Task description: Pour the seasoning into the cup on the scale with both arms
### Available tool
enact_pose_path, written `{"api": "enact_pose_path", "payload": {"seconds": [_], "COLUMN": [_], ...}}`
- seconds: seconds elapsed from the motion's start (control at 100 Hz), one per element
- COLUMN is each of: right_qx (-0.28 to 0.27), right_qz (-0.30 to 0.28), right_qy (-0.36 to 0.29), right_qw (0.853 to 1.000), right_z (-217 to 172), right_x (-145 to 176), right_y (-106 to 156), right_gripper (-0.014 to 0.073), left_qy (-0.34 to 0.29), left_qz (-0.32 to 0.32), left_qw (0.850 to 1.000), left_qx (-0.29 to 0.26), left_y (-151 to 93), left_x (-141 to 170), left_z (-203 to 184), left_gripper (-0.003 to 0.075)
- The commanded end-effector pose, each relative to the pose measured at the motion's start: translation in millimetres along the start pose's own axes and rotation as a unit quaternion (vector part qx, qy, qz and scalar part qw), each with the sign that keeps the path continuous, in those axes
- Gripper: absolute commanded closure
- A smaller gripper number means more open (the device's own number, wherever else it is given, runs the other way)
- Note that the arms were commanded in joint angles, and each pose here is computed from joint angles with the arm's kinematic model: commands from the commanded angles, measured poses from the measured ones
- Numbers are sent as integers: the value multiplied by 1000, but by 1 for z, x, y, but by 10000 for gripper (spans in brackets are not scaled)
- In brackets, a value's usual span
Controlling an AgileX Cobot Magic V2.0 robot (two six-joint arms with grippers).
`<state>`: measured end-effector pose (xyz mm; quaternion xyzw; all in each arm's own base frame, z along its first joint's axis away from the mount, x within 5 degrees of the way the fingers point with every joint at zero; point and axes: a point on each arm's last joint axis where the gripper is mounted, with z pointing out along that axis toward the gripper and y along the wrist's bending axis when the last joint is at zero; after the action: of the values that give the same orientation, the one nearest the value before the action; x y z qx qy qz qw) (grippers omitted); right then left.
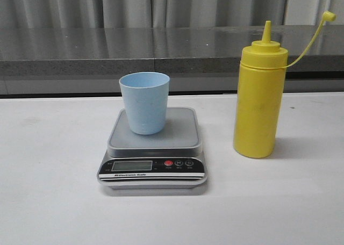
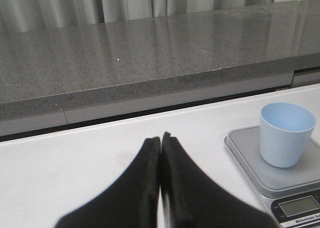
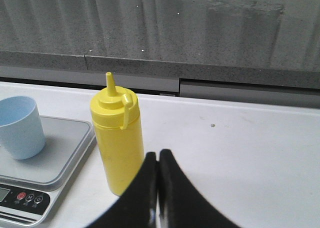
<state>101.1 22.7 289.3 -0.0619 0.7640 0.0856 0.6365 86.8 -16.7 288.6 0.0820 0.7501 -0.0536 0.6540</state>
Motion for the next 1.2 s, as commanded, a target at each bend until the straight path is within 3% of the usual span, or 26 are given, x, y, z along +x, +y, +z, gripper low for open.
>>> {"api": "enact_pose_path", "payload": {"seconds": [0.0, 0.25, 0.52, 0.79, 1.19], "right_qx": [-12, -11, 32, 85, 84], "right_qz": [-1, -6, -9, -4, 6], "right_qy": [-57, -57, -127, -145, -135], "right_qw": [998, 998, 991, 986, 987], "right_z": [-3, -6, -38, -50, -41], "right_x": [-19, -17, -14, 20, 74], "right_y": [3, 2, -6, -11, -14], "right_gripper": [662, 662, 662, 662, 662], "left_qy": [-50, -50, -50, -50, -50], "left_qz": [0, 0, 0, 0, 0], "left_qw": [999, 999, 999, 999, 999], "left_qx": [-2, -2, -2, -2, -2], "left_y": [1, 1, 1, 1, 1], "left_x": [-17, -17, -17, -17, -16], "left_z": [-2, -2, -2, -2, -2], "left_gripper": [740, 740, 740, 740, 740]}}
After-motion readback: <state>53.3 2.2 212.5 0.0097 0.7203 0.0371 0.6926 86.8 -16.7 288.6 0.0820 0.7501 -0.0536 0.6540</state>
